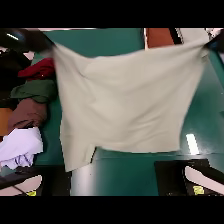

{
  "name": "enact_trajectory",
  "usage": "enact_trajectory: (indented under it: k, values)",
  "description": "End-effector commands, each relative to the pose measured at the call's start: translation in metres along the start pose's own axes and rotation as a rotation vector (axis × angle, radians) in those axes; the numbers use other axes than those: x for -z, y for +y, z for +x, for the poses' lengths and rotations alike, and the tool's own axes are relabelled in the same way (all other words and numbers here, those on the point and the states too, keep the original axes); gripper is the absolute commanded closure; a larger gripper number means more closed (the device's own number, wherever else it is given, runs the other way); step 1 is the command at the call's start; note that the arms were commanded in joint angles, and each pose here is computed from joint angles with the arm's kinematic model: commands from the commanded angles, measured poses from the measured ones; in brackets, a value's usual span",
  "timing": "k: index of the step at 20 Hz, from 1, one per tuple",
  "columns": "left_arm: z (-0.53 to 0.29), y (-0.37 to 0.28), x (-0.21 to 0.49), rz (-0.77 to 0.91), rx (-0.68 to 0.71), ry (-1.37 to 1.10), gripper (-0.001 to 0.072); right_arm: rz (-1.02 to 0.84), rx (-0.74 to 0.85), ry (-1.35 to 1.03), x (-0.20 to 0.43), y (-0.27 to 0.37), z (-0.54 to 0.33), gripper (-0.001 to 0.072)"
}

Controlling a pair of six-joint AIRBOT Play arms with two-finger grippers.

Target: Fold the shirts.

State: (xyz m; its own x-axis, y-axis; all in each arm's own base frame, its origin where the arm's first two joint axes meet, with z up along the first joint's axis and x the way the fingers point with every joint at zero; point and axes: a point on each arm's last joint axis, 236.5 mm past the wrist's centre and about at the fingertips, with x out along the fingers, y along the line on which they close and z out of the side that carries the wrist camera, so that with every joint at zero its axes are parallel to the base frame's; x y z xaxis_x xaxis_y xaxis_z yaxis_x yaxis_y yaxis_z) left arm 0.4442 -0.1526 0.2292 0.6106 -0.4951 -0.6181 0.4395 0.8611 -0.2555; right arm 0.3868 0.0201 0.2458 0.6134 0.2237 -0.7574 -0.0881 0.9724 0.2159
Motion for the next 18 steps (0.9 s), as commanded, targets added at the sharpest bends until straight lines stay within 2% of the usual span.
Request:
enact_trajectory:
  k: [1,4,5,6,11,14,18]
  values:
    - [0.119,0.042,0.07,-0.07,0.005,0.192,0.0683,0.054,0.033,0.191,0.029,-0.035,0.109,0.0697]
    - [0.14,0.071,0.07,-0.138,-0.043,0.161,0.0675,0.072,0.028,0.211,0.022,-0.046,0.148,0.0691]
    - [0.135,0.077,0.067,-0.153,-0.051,0.154,0.0409,0.071,0.026,0.214,0.017,-0.047,0.152,0.0551]
    - [0.125,0.084,0.065,-0.186,-0.059,0.158,0.0101,0.067,0.025,0.221,0.013,-0.047,0.153,0.0347]
    - [0.036,0.128,0.11,-0.345,-0.118,0.297,0.0108,-0.024,-0.028,0.297,0.033,-0.031,0.125,0.0336]
    - [0.013,0.127,0.193,-0.446,-0.165,0.39,0.0108,0.017,-0.169,0.319,0.067,0.003,0.107,0.0336]
    - [0.004,0.086,0.323,-0.553,-0.146,0.578,0.0108,0.035,-0.2,0.294,0.1,0.023,0.097,0.0336]
